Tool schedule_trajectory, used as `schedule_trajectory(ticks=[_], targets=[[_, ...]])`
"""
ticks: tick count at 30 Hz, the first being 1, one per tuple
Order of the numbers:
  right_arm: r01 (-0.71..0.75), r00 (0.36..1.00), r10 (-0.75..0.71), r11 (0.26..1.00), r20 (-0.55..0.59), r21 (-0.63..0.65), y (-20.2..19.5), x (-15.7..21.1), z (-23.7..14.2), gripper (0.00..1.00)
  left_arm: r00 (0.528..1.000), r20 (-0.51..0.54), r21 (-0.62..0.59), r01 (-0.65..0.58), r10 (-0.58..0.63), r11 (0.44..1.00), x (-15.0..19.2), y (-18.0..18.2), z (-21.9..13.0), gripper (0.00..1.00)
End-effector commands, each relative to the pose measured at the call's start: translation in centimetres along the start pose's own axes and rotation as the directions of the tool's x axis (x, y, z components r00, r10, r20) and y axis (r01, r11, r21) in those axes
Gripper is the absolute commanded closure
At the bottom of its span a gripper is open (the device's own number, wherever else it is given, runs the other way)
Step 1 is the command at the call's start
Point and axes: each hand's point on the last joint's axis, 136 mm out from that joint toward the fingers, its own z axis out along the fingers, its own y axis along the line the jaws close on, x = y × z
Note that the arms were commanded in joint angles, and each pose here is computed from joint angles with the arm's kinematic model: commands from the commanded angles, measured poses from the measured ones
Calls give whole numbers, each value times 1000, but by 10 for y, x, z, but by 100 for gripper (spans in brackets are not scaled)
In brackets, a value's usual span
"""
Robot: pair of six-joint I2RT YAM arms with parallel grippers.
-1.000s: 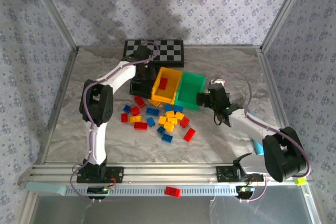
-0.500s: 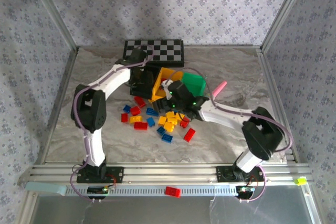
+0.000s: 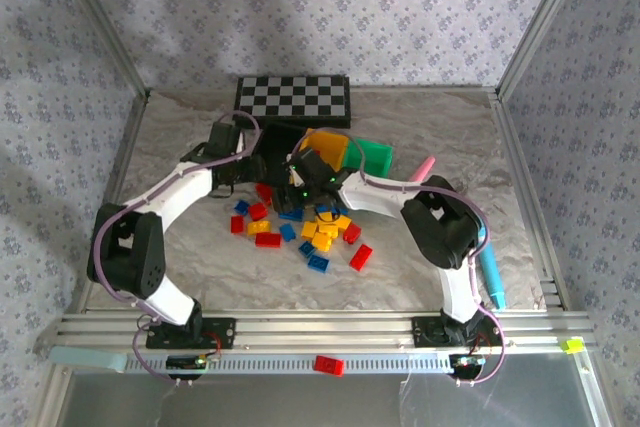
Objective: Sort the legos into containers by color
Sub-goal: Move the container to the top-center of the table, then pick up the lego from the center of the table.
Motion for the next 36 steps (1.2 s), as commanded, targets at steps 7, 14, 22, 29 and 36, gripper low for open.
schedule_trajectory(ticks=[7, 14, 22, 29, 36], targets=[[-6, 999, 14, 983, -42, 184, -37, -7, 2, 25, 987, 155, 92, 19, -34, 996, -3, -1, -14, 29], [102, 994, -84, 953, -75, 286, -27, -13, 15, 24, 976, 210, 78, 40, -55, 996, -2, 12, -21, 28], [149, 987, -117, 916, -108, 373, -33, -14, 23, 27, 977, 201, 95, 56, -74, 994, 7, 14, -20, 27], [140, 987, -96, 910, -129, 390, -40, -6, 29, 32, 981, 176, 99, 66, -83, 993, 13, 14, -12, 27], [129, 987, -82, 916, -137, 381, -39, -1, 38, 40, 985, 152, 93, 68, -81, 993, 16, 14, -4, 27]])
